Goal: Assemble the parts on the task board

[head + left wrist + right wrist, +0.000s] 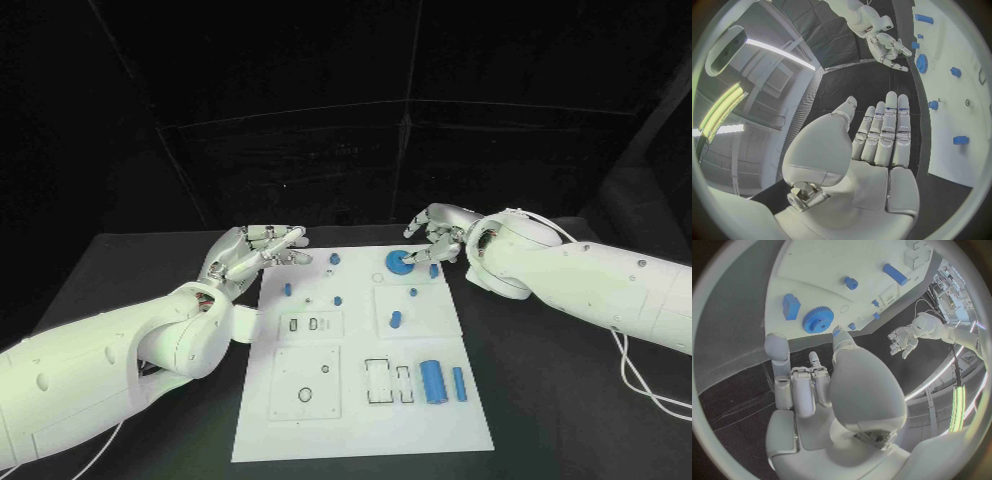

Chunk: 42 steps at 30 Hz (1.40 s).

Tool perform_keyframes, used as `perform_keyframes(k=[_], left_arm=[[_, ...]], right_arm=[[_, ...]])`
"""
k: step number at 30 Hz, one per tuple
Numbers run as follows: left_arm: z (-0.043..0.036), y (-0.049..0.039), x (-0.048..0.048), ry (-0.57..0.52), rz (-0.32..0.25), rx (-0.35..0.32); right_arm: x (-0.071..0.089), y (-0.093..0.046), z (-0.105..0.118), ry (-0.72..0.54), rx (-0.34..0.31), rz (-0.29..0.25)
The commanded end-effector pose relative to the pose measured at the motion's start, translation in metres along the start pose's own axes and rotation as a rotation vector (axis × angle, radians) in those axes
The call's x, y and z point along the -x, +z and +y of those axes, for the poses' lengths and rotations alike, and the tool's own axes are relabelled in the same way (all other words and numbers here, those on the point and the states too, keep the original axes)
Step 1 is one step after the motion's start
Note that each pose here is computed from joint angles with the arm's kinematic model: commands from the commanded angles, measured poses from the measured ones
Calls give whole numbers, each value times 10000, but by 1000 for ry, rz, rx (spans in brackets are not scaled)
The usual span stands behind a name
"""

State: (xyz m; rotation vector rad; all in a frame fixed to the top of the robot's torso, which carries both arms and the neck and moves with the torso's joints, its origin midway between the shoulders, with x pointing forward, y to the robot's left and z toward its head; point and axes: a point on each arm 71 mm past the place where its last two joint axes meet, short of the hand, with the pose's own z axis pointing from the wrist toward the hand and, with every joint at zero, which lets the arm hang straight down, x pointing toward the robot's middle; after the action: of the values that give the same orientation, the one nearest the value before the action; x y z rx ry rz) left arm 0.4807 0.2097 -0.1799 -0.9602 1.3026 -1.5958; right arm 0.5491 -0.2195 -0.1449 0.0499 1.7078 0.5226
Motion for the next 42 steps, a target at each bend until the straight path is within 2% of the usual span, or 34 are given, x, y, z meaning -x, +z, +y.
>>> perform_keyframes(k=[1,14,42], left_arm=[[-3,7,-12,-10,14,-4],[6,15,-15,-10,14,-2],[16,21,-9,-9,14,3]], right_arm=[[-37,28,-5,-13,-20,62],[-99,99,54,-76,-16,102],[-147,181,135,-132,-12,108]])
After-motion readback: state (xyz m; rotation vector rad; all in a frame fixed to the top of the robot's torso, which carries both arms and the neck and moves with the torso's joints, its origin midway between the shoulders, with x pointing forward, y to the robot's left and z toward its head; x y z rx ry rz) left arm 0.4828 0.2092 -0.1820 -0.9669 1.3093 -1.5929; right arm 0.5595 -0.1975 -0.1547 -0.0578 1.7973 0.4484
